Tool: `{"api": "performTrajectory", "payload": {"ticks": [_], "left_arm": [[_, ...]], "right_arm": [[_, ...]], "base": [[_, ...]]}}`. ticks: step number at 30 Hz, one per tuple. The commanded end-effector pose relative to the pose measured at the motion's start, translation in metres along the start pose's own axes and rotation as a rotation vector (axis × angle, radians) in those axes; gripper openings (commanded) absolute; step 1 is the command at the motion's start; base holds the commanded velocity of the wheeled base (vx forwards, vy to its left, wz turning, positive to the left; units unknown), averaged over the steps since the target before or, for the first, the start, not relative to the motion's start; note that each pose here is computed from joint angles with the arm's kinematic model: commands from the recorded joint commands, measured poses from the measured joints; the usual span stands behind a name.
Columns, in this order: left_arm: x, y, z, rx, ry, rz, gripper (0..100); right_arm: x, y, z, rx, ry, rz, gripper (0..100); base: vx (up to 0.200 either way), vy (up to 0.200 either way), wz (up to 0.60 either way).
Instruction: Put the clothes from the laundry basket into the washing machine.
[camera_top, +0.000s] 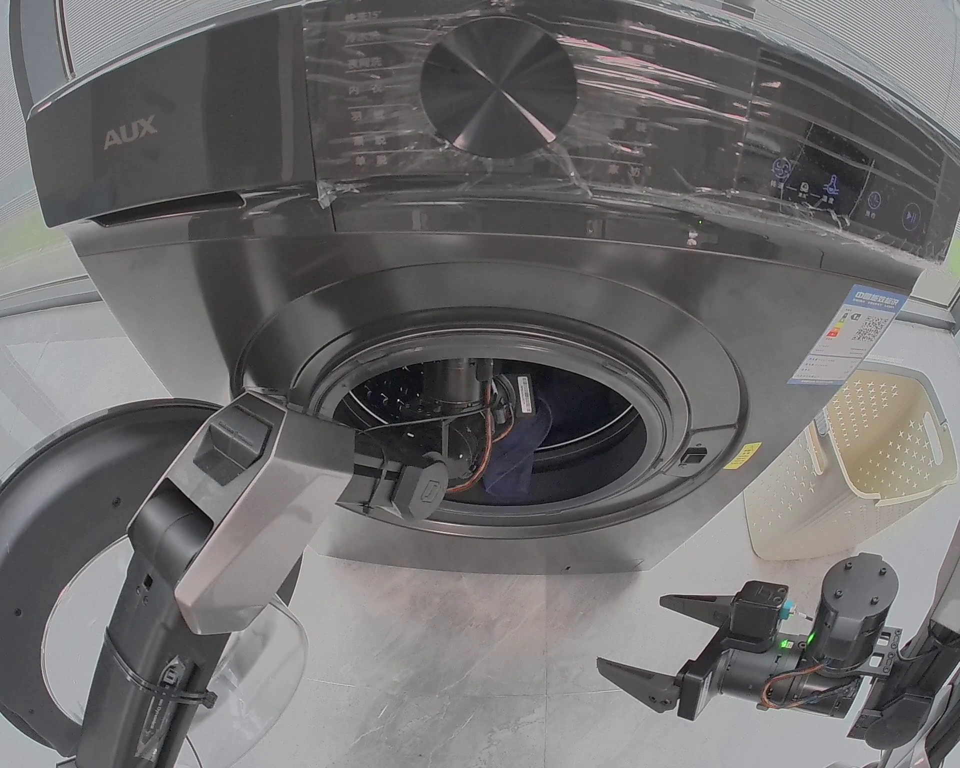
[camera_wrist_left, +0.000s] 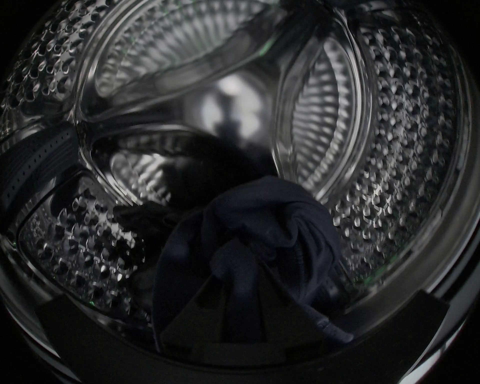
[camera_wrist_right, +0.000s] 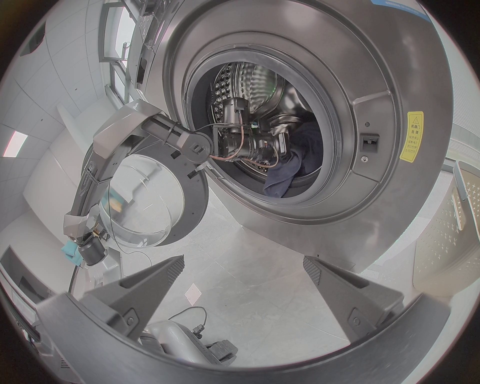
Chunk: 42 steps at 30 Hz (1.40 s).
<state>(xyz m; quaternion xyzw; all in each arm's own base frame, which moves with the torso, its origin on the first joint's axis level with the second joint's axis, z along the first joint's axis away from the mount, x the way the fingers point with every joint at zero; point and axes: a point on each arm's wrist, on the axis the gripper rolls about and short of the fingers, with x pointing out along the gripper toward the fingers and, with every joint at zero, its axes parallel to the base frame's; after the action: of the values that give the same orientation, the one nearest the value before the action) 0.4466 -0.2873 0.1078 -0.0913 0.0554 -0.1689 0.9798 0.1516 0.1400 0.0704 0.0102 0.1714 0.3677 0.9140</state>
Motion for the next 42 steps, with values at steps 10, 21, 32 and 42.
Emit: {"api": "performTrajectory", "payload": {"ticks": [10, 21, 32, 42], "left_arm": [[0.025, 0.02, 0.001, -0.051, -0.216, 0.033, 0], [0.023, 0.022, 0.011, -0.066, -0.295, 0.03, 0], [0.024, 0.032, 0.016, -0.069, -0.335, 0.057, 100], [0.015, 0.007, 0.001, -0.058, -0.271, 0.018, 100]], "right_arm": [[-0.002, 0.0, -0.003, 0.001, 0.014, -0.002, 100], [-0.003, 0.0, -0.004, 0.001, 0.022, -0.001, 100], [-0.003, 0.0, -0.005, 0.003, 0.031, -0.003, 100], [-0.003, 0.0, -0.005, 0.004, 0.031, -0.003, 100]], "base": [[0.0, 0.0, 0.0], [0.0, 0.0, 0.0], [0.0, 0.0, 0.0], [0.0, 0.0, 0.0]]}}
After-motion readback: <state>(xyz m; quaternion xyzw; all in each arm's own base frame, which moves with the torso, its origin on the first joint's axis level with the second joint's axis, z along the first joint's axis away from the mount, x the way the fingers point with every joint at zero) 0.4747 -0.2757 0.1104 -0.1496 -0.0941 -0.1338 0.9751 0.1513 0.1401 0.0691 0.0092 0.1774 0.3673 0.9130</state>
